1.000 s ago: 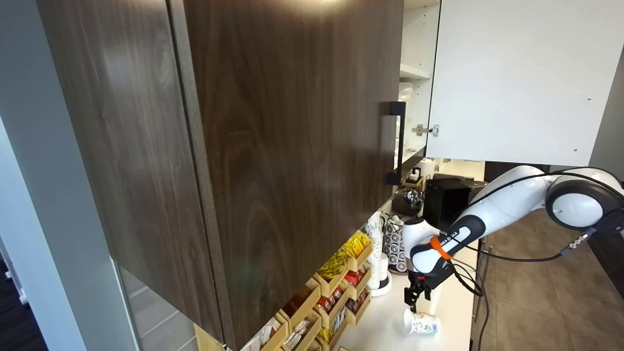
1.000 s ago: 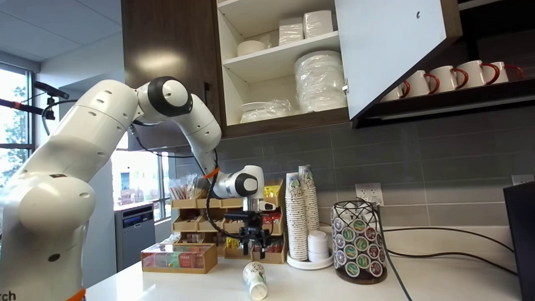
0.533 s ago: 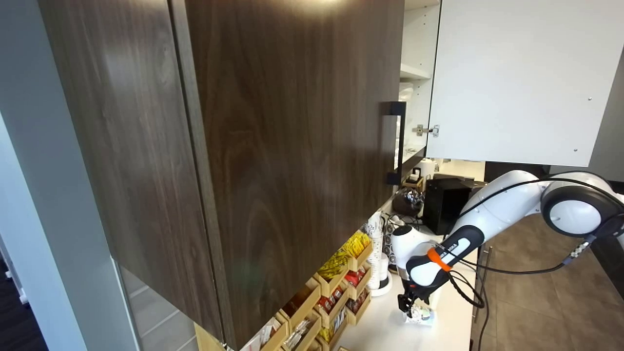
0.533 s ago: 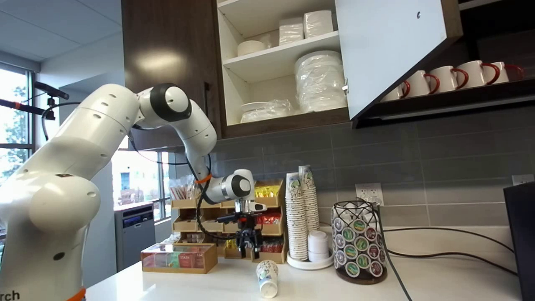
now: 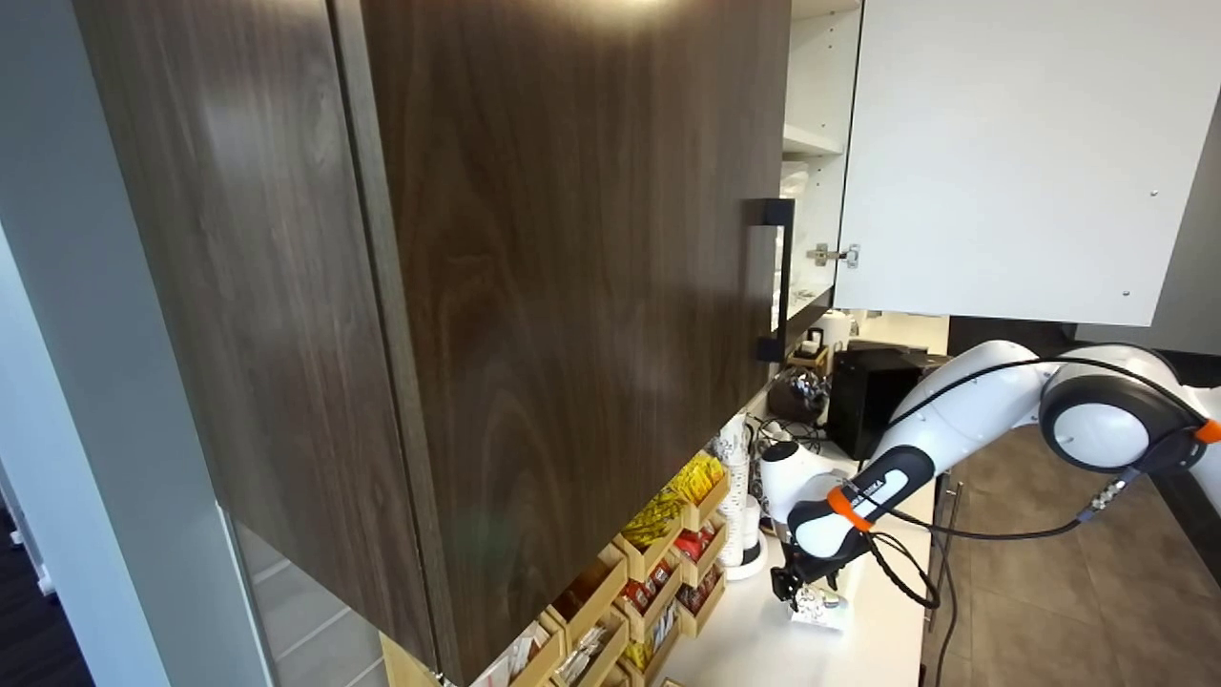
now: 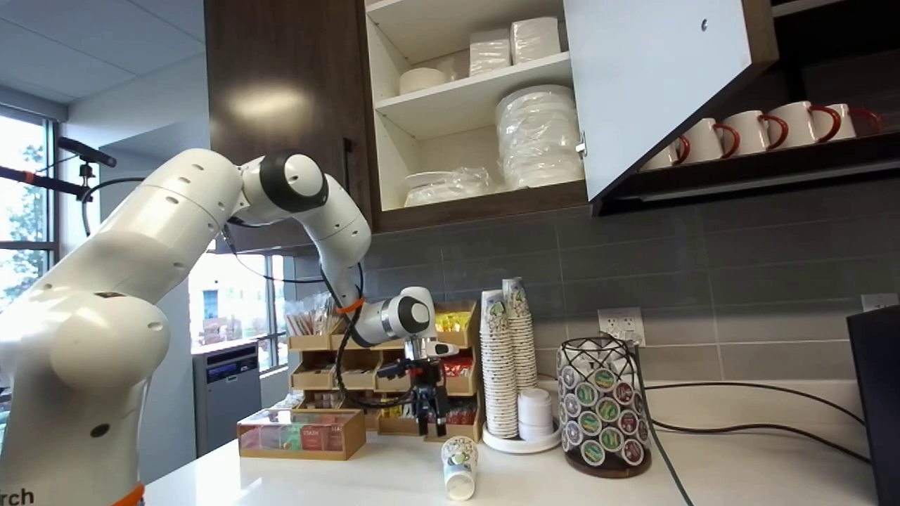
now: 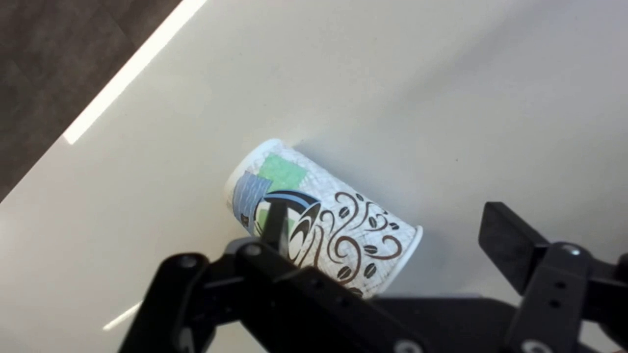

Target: Pick up the paper cup and place it the right way up in the bottom shelf of the open cabinet

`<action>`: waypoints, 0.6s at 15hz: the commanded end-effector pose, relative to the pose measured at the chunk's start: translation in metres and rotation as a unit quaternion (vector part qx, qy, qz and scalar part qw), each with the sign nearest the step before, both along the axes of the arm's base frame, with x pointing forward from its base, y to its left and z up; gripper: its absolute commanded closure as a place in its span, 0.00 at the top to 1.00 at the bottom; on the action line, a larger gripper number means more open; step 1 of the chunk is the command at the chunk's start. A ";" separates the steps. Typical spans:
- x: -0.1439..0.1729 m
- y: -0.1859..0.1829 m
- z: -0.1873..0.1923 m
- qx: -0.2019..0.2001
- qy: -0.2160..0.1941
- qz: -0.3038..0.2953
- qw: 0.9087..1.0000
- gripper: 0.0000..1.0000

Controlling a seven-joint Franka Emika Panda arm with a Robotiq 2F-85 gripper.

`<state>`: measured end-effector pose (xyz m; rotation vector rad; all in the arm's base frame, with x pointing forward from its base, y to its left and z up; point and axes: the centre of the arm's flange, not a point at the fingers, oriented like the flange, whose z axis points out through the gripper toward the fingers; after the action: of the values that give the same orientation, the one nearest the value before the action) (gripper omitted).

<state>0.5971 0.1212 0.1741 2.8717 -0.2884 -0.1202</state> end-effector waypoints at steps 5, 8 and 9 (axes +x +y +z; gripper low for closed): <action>0.029 -0.022 -0.012 -0.031 -0.038 -0.076 0.996 1.00; 0.040 -0.023 -0.019 -0.035 -0.043 -0.098 0.994 1.00; 0.041 -0.021 -0.021 -0.036 -0.040 -0.102 0.993 1.00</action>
<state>0.6252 0.0937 0.1671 2.8059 -0.5425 -0.0446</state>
